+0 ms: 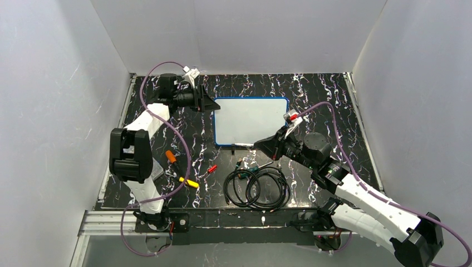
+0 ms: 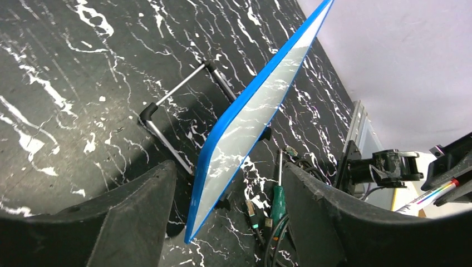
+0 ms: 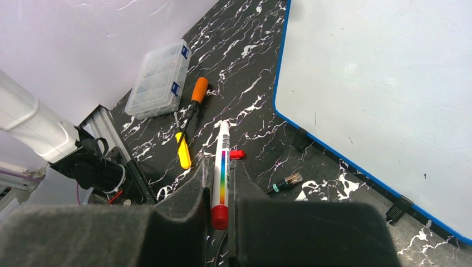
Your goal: Write a sentence on the whiteboard
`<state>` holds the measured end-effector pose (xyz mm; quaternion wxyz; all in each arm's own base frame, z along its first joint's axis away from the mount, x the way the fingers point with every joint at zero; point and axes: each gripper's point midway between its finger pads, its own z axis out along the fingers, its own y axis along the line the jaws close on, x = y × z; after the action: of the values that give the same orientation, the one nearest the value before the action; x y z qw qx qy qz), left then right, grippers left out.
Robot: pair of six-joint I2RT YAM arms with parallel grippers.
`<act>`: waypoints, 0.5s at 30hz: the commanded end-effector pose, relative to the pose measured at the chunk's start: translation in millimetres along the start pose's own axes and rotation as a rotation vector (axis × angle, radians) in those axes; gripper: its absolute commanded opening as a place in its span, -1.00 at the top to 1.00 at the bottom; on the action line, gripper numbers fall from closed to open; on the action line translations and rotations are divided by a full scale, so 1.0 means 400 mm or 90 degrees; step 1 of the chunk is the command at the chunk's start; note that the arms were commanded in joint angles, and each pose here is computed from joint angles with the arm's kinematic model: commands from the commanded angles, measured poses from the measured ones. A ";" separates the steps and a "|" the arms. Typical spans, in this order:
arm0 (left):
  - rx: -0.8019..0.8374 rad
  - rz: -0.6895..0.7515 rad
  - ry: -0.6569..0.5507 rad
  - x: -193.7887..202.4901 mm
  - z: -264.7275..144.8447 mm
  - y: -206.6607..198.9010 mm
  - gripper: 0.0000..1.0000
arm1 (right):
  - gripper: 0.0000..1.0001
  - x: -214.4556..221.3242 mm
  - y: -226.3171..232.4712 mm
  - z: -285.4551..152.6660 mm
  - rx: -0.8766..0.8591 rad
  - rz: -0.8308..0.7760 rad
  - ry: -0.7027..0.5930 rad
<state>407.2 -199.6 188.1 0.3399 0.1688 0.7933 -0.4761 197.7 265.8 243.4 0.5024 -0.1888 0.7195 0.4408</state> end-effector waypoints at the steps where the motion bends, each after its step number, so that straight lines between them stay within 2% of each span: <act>1: 0.091 0.035 0.006 -0.025 0.007 -0.053 -0.31 | 0.97 -0.083 0.055 -0.007 -0.042 -0.015 -0.056; 4: 0.098 0.023 0.016 -0.004 0.014 -0.055 -0.09 | 0.97 -0.077 0.054 -0.005 -0.041 -0.013 -0.050; 15: 0.087 -0.001 0.033 0.071 0.001 -0.073 0.41 | 0.97 -0.059 0.055 -0.010 -0.049 -0.005 -0.047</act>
<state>393.5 -210.1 169.1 0.3047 0.1810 0.7824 -0.5121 193.6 268.0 244.0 0.4972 -0.1942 0.7174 0.4477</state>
